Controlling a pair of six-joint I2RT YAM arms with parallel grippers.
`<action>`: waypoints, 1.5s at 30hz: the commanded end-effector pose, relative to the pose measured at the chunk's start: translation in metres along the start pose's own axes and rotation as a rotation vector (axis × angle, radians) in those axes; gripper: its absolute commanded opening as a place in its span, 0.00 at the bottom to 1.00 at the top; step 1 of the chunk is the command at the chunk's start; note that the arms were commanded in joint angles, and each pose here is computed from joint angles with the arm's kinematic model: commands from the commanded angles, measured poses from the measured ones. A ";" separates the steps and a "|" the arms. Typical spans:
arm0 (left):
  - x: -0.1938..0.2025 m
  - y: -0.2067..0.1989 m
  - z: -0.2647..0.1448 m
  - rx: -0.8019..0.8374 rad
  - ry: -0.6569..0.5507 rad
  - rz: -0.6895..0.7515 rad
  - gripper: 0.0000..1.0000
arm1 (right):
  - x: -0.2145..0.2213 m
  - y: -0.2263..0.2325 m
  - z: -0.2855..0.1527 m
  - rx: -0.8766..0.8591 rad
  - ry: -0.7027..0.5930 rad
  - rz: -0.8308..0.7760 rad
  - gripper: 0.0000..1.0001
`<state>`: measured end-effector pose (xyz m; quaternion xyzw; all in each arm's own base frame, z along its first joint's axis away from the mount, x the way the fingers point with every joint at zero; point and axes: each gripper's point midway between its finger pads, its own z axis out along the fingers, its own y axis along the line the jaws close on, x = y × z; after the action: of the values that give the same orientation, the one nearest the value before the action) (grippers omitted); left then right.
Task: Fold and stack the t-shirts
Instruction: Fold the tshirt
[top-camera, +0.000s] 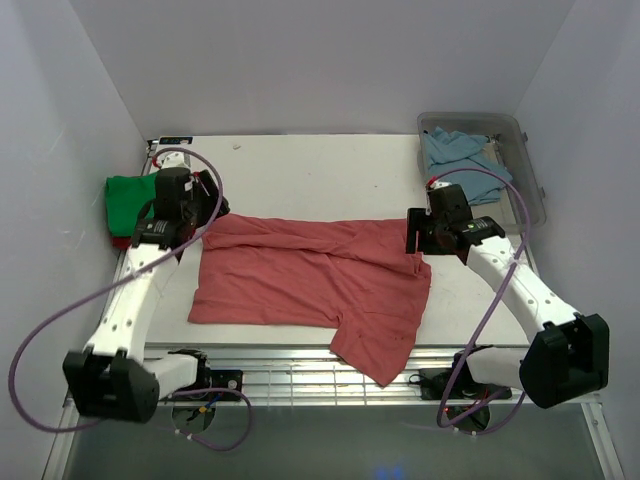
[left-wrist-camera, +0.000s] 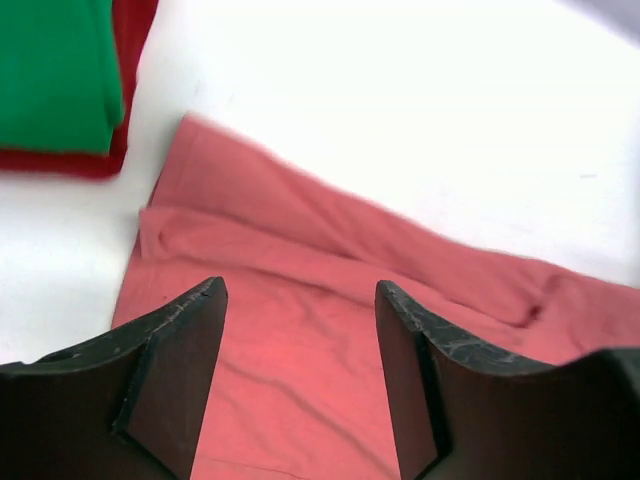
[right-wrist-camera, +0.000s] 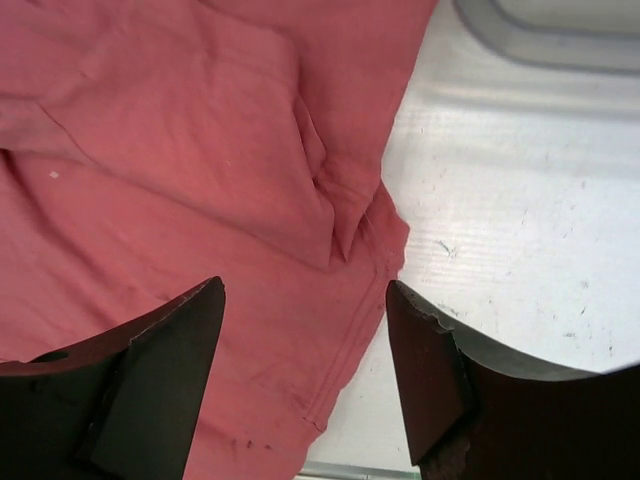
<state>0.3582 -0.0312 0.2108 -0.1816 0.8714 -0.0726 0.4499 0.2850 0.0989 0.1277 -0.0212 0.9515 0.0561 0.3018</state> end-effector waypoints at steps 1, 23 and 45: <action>-0.026 -0.010 -0.050 0.089 -0.162 0.047 0.72 | -0.052 0.013 -0.019 -0.037 -0.192 -0.003 0.72; -0.029 -0.035 -0.023 0.181 -0.113 0.075 0.77 | -0.069 0.054 0.013 -0.069 -0.136 -0.080 0.72; 0.014 -0.014 0.120 -0.007 0.130 0.136 0.78 | -0.107 0.078 0.115 -0.211 0.117 -0.072 0.57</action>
<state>0.4387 -0.0548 0.1156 -0.1128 0.9193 -0.0682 0.3708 0.4502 0.1718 0.1036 -0.0720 0.9526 0.1038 0.2768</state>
